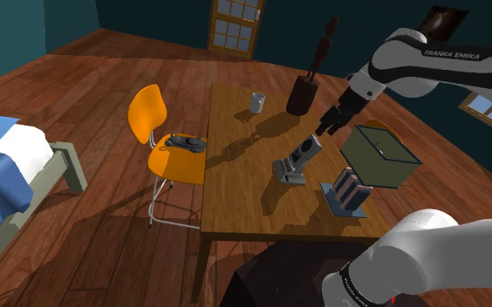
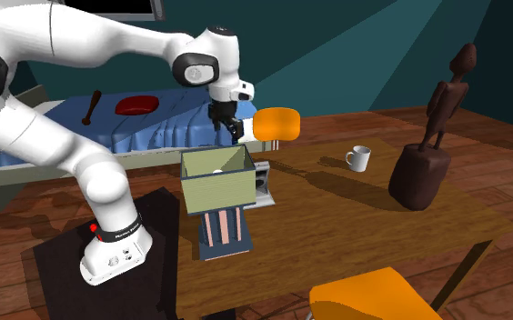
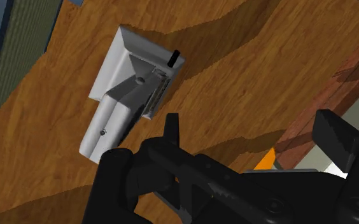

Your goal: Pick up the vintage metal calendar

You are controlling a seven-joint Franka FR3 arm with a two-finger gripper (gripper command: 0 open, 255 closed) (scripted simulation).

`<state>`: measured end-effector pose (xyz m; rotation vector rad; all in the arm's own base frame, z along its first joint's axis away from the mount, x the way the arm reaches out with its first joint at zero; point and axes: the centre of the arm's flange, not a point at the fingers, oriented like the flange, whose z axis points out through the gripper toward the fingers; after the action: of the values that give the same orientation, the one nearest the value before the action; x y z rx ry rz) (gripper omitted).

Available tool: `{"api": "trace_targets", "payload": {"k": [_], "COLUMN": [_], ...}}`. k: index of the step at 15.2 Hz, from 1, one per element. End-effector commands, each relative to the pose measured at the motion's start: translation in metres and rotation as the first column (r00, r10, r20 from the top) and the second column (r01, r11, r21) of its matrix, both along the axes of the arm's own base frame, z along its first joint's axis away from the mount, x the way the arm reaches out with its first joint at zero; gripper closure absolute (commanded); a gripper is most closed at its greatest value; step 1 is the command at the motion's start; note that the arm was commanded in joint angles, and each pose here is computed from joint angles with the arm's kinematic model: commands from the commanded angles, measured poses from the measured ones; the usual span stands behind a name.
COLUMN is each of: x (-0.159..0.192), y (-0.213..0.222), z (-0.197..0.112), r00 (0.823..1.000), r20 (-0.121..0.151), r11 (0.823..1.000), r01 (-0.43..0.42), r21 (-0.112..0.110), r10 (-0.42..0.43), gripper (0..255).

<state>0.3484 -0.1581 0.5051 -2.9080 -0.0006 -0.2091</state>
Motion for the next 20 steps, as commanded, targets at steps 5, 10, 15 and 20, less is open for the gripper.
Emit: {"api": "trace_targets", "payload": {"k": [5, 10, 15, 20], "x": [0.016, 0.024, 0.024, 0.023], "y": [-0.066, -0.096, -0.096, -0.098], "z": [-0.06, -0.101, -0.127, -0.132], "r00": [0.999, 0.998, 0.998, 0.998], "r20": [0.019, 0.026, 0.026, 0.027], "r11": [0.997, 0.993, 0.993, 0.993], "r01": [0.034, 0.049, 0.049, 0.049], "r21": [0.072, 0.109, 0.109, 0.109], "r10": [-0.035, -0.052, -0.052, -0.052], "gripper": [0, 0, 0, 255]}}
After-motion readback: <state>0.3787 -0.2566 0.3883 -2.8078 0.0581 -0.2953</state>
